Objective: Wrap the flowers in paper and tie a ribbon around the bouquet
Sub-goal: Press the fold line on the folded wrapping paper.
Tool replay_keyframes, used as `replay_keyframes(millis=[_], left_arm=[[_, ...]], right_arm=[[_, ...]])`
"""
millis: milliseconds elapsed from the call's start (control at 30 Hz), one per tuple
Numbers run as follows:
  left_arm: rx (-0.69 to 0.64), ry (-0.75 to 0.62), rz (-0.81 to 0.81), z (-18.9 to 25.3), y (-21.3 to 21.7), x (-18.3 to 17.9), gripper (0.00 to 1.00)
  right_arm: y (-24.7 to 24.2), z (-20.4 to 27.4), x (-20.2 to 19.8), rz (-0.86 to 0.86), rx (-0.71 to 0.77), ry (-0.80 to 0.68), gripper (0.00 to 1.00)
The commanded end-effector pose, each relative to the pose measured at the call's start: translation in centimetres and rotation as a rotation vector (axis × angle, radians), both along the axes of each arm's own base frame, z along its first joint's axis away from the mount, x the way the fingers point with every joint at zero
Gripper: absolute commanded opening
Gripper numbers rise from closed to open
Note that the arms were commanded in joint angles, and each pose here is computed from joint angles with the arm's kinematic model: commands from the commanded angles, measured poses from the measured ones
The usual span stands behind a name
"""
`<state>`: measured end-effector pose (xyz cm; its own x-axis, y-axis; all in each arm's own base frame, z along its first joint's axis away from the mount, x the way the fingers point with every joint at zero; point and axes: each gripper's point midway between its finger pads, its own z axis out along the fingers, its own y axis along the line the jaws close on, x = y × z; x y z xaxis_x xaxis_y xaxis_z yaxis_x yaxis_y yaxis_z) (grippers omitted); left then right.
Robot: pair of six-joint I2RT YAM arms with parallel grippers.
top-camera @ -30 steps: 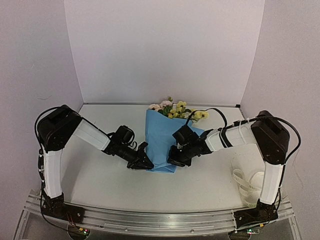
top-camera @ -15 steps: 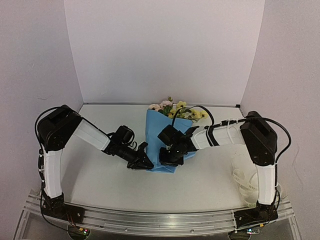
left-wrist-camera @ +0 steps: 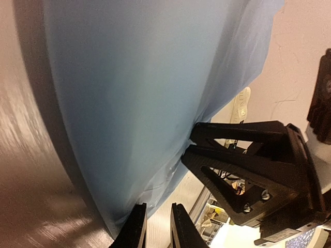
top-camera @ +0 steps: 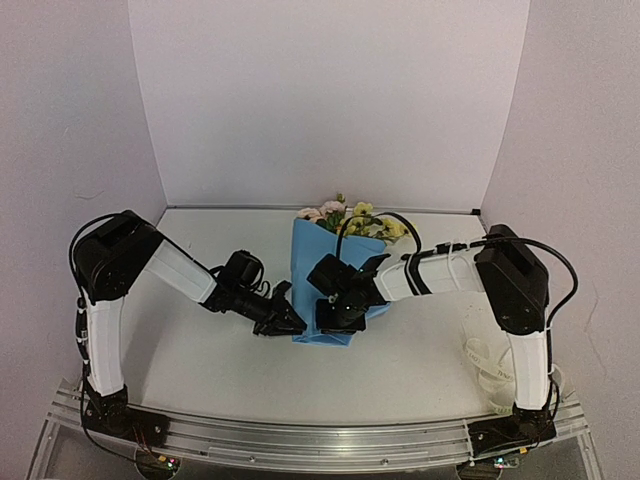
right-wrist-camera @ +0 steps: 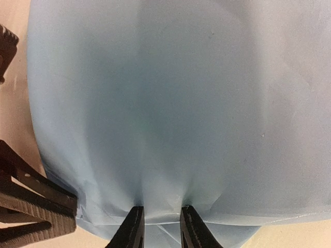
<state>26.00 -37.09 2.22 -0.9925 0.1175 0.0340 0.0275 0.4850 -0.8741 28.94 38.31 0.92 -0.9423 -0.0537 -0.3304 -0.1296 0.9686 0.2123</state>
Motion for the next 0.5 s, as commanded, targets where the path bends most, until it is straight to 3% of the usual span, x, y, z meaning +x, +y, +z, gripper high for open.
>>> replay_keyframes(millis=[0,467], left_arm=[[-0.053,-0.052,0.081,1.7,0.5,3.4,0.18],[-0.113,-0.061,0.134,1.7,0.1,7.6,0.19]], right_arm=[[-3.4,-4.0,-1.8,0.006,-0.167,0.08,0.27],[-3.8,-4.7,-2.3,0.021,-0.181,0.099,0.27]])
